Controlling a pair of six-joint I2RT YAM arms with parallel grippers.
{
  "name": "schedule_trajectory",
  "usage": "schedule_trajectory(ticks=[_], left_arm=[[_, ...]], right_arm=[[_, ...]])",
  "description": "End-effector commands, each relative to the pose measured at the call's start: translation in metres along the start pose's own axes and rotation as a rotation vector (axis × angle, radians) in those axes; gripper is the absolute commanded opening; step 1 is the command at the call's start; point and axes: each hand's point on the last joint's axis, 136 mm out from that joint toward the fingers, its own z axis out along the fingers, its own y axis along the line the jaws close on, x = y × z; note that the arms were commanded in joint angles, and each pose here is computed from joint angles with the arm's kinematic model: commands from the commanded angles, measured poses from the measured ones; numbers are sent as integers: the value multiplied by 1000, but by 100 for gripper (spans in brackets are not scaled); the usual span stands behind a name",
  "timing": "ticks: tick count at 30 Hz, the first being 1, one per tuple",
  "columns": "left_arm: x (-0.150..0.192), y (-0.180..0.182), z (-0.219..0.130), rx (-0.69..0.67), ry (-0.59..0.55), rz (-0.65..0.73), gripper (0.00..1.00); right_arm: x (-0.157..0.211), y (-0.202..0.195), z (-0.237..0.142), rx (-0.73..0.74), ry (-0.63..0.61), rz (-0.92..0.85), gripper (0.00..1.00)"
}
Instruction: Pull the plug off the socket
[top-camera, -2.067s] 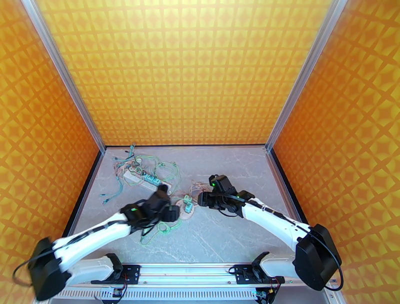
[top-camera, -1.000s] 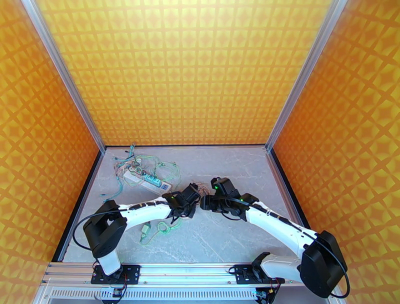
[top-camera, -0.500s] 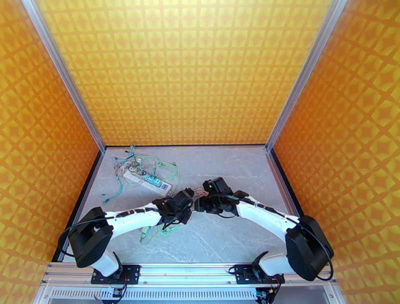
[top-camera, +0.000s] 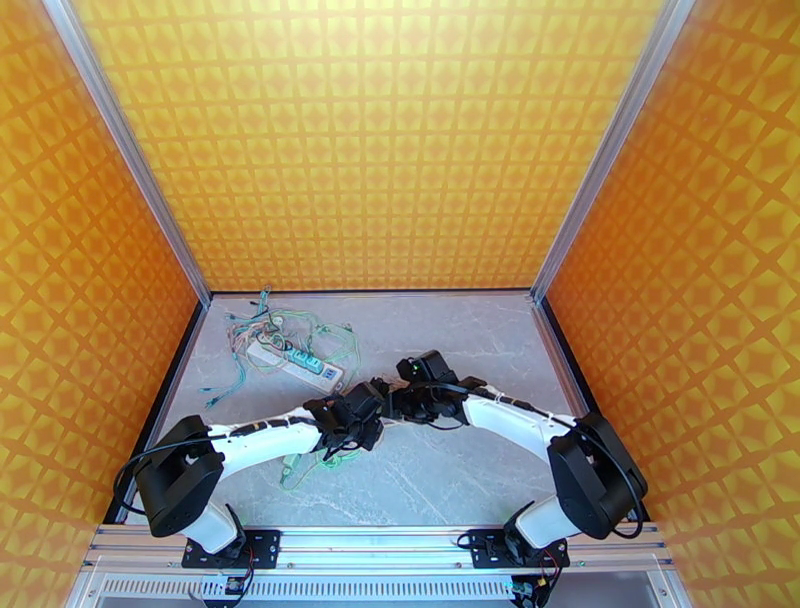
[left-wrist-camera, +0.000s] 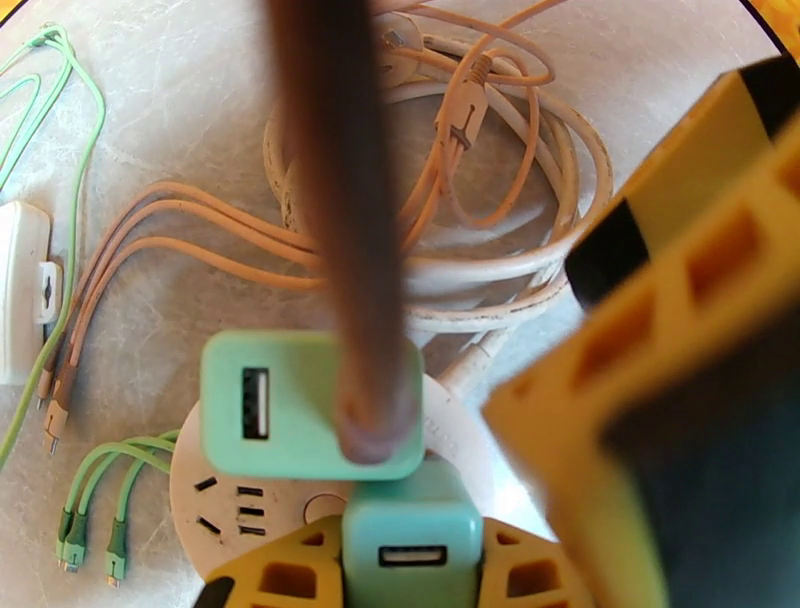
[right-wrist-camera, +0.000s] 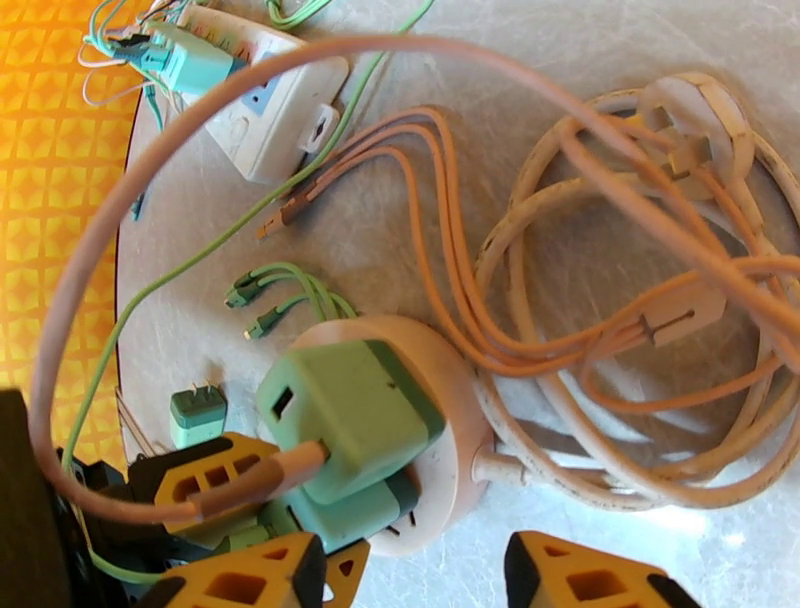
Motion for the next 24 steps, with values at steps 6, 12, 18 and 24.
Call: schedule_trajectory(ticks=[6, 12, 18, 24], left_arm=[[4, -17, -12, 66, 24, 44, 20], [3, -18, -9, 65, 26, 23, 20], [3, -19, -5, 67, 25, -8, 20], [2, -20, -3, 67, 25, -10, 20]], right_arm=[[-6, -6, 11, -84, 15, 60, 50], [13, -18, 22, -79, 96, 94, 41], [30, -26, 30, -104, 125, 141, 34], [28, -18, 40, -170, 143, 165, 32]])
